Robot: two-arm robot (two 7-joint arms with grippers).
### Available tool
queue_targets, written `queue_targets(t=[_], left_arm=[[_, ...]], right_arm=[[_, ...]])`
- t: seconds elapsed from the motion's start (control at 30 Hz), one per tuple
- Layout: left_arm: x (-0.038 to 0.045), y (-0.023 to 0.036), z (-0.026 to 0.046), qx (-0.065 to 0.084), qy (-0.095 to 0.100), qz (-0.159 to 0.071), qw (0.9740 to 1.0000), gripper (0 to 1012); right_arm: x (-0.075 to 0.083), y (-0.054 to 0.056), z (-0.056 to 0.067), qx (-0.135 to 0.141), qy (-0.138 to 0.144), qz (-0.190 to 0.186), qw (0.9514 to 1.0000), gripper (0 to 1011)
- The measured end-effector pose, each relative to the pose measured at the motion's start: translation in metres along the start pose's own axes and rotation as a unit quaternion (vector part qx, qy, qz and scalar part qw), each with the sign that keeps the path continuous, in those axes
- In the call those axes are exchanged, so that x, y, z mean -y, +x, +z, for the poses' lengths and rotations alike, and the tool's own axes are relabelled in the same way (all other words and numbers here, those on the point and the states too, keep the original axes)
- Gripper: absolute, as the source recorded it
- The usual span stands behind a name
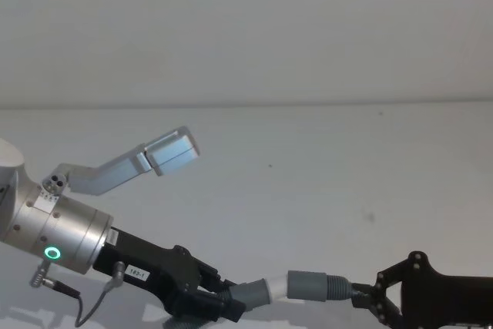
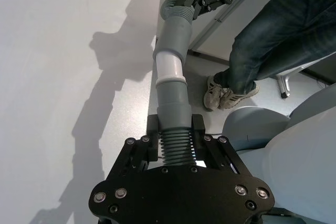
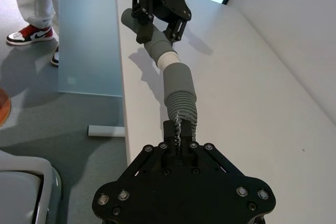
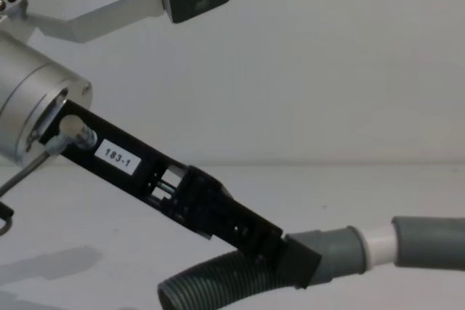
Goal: Use both hands to pick up one end of the pipe from the table, align the ends, and insert them.
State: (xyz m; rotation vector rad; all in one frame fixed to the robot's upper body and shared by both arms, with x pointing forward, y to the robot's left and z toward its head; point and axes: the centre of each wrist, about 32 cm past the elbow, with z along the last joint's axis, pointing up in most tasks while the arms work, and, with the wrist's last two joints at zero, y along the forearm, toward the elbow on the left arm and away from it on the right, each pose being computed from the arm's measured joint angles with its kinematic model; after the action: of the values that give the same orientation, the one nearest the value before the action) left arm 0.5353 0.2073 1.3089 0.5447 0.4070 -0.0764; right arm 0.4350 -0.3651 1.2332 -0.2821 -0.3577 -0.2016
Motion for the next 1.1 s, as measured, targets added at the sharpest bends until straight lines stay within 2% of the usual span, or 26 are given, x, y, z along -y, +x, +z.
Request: queue_targets(t=[0.47,1.1], left_arm=[[-0.0001,-0.0041,0.0002,-0.001,0.004,-0.003,1.0,334],[-0.0005,-0.0057,-0.0002,-0.002,0.006,-0.003,1.0,334]], right_arm=[[0.0019,0.0028,0.0012,0.012,0.004,0.022,0.9997,41],[0.0033,0.004,0.0018,0.017,0.004,0.032,0.9994,41]])
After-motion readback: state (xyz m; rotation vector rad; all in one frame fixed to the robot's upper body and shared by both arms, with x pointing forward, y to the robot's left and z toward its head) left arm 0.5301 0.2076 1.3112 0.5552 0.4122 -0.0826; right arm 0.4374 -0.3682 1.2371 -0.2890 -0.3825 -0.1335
